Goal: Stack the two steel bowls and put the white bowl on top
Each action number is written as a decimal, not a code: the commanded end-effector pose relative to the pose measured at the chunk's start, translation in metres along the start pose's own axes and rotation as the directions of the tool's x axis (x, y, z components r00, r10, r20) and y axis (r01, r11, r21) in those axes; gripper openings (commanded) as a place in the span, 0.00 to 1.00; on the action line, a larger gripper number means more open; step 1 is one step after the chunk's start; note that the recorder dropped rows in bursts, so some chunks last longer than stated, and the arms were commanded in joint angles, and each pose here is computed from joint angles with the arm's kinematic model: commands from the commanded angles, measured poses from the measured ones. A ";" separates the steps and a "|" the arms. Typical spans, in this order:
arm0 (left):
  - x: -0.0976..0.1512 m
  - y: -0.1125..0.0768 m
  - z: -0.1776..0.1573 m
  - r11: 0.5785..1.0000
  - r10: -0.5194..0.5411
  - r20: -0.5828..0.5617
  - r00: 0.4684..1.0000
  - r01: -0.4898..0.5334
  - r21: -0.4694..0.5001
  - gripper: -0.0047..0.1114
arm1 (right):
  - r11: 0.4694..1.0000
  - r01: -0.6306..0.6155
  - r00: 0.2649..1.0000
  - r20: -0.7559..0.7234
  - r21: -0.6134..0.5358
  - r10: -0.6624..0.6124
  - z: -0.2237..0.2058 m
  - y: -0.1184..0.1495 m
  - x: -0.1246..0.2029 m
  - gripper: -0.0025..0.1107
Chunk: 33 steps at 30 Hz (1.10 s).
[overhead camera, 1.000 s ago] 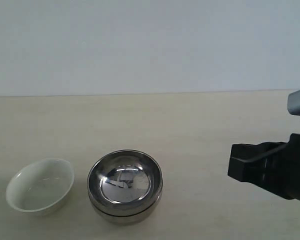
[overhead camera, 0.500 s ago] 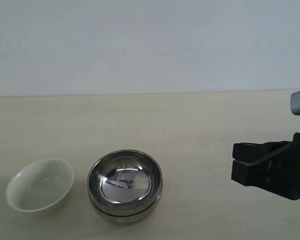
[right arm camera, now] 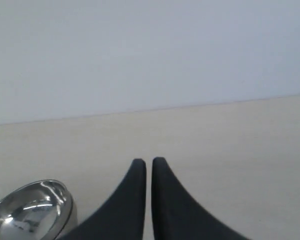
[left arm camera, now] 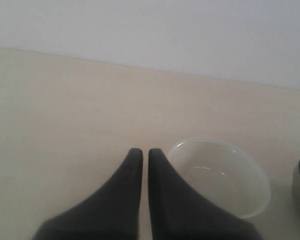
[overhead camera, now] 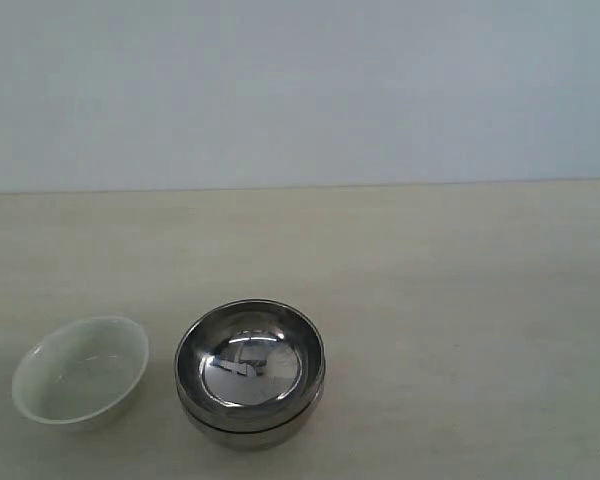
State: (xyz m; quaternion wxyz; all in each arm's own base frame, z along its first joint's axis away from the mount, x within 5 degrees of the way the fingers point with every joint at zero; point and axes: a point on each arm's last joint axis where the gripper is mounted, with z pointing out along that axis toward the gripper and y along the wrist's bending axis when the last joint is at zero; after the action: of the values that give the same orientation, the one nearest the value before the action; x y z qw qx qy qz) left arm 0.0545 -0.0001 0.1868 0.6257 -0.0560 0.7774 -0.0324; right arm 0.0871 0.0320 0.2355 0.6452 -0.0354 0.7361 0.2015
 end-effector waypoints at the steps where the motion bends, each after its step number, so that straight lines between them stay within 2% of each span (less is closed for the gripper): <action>1: 0.000 0.000 0.000 1.000 -0.008 0.009 1.000 0.008 0.009 0.07 | 0.998 0.013 0.998 0.062 0.053 -0.016 -0.016 -0.011 0.022 0.02; 11: 0.000 0.000 0.000 1.000 -0.008 0.009 1.000 0.008 0.009 0.07 | 0.995 0.013 0.972 0.234 0.100 -0.036 -0.035 -0.014 0.019 0.02; 18: 0.000 0.000 0.000 1.000 -0.008 0.009 1.000 0.008 0.009 0.07 | 0.989 0.067 0.974 0.207 0.130 -0.093 -0.036 -0.015 0.021 0.02; 31: 0.000 0.000 0.000 1.000 -0.008 0.009 1.000 0.008 0.009 0.07 | 0.990 0.098 0.994 0.034 0.098 -0.102 -0.033 -0.014 0.037 0.02; 33: 0.000 0.000 0.000 1.000 -0.008 0.009 1.000 0.008 0.009 0.07 | 0.984 0.145 0.989 0.007 0.102 -0.146 -0.033 -0.014 0.039 0.02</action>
State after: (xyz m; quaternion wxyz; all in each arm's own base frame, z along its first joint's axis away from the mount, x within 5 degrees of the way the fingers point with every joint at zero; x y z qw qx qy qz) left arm 0.0545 -0.0001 0.1868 0.6257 -0.0560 0.7774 -0.0324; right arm 0.0543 0.0163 0.2006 0.6687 -0.0370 0.7295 0.1390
